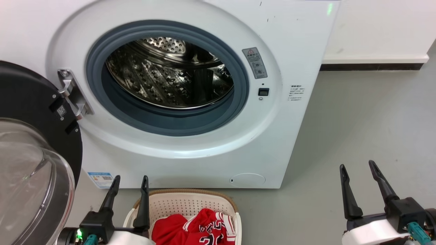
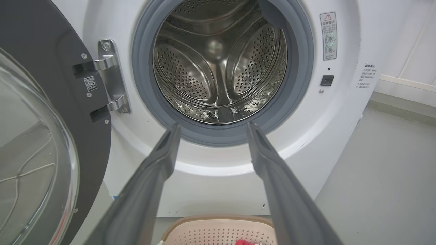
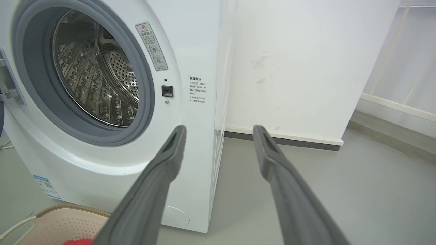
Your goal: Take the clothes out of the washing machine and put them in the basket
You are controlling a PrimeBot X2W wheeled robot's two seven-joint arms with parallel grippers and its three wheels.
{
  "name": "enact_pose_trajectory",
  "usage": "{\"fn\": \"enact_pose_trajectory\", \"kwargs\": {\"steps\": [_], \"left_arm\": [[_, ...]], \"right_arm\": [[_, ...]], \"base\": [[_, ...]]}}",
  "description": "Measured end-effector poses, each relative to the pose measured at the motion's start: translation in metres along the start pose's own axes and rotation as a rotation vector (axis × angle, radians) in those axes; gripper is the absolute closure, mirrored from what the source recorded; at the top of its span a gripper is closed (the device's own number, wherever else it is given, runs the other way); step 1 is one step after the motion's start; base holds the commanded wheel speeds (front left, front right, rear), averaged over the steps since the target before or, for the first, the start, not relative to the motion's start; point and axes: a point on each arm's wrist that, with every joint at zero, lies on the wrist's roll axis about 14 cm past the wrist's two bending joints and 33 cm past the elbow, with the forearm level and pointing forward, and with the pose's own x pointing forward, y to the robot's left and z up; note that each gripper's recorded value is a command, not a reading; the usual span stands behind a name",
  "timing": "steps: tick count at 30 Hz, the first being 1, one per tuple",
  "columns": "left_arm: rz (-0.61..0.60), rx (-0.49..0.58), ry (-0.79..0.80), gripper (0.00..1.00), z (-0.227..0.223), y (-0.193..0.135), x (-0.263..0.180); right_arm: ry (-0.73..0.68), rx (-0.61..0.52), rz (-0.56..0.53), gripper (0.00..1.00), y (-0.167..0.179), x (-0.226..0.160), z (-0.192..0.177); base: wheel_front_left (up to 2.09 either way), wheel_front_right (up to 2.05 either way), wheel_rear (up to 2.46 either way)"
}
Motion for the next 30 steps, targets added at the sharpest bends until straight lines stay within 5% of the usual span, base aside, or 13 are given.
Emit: {"fn": "enact_pose_trajectory", "kwargs": {"steps": [27, 28, 30], "left_arm": [[0.032, 0.046, 0.007, 0.0, -0.002, 0.006, -0.004], [0.034, 0.045, 0.009, 1.0, -0.003, 0.007, -0.005], [0.037, 0.041, 0.035, 1.0, -0.01, 0.007, -0.007]], "right_arm": [[0.001, 0.031, -0.034, 0.0, -0.008, -0.011, 0.0], [0.003, 0.032, -0.033, 1.0, -0.008, -0.011, -0.001], [0.028, 0.036, -0.034, 1.0, -0.007, -0.014, -0.008]], "base": [[0.0, 0.0, 0.0], [0.0, 0.0, 0.0], [0.0, 0.0, 0.0]]}}
